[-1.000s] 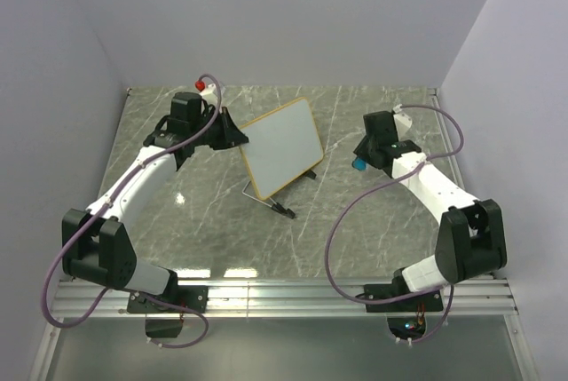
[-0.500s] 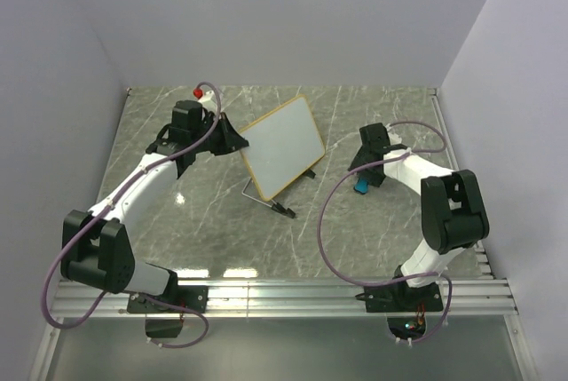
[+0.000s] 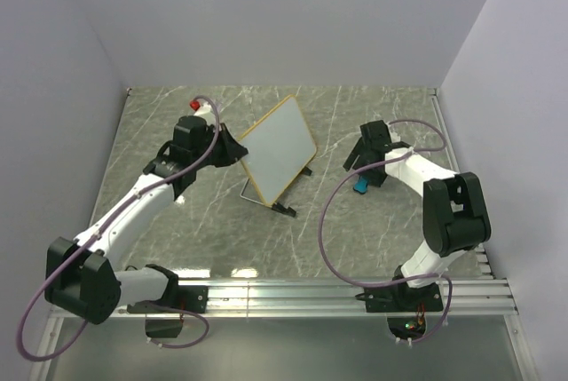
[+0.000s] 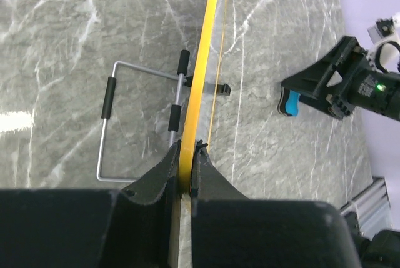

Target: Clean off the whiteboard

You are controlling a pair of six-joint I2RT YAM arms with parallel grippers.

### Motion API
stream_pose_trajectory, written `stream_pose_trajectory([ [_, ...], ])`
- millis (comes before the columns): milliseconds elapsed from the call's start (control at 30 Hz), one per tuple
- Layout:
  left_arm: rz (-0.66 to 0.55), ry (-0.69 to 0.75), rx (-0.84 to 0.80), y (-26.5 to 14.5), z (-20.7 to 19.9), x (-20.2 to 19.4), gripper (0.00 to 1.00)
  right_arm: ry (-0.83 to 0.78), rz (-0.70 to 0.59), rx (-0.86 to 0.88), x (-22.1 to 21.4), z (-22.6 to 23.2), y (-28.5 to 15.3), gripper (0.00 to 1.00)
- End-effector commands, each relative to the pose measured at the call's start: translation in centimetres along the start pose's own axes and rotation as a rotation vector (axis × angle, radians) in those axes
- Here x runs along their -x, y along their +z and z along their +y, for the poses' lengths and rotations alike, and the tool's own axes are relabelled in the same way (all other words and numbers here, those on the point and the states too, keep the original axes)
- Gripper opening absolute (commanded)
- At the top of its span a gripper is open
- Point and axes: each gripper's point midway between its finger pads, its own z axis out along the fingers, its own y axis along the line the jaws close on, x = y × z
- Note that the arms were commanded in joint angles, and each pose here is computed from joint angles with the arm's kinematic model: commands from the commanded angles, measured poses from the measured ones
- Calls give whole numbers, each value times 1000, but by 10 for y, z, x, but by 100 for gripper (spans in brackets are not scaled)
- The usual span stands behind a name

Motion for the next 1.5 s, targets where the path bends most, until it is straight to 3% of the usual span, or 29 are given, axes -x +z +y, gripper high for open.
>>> stream_pose_trajectory([
  [0,-20,-8,223,-11,41,-19,0,28,-42,64,20,16,-28,79],
  [400,-35,-66,304,-34,40,-62,0,74,-1,142,-2,18,-40,81],
  [633,-69,-86,429,-44,70,-76,0,76,-23,172,-2,17,-52,81],
  [833,-23,-63,469,-37,84,-97,0,71,-48,171,-4,7,-62,81],
  [1167,-30,-3,581,-40,93,-116,15,85,-56,181,-10,1,-67,81],
  [1333,-96,47,664,-50,95,-102,14,91,-58,186,-15,-4,-71,81],
  [1467,-73,126,730,-56,100,-93,5,98,-61,193,-19,-7,-75,80],
])
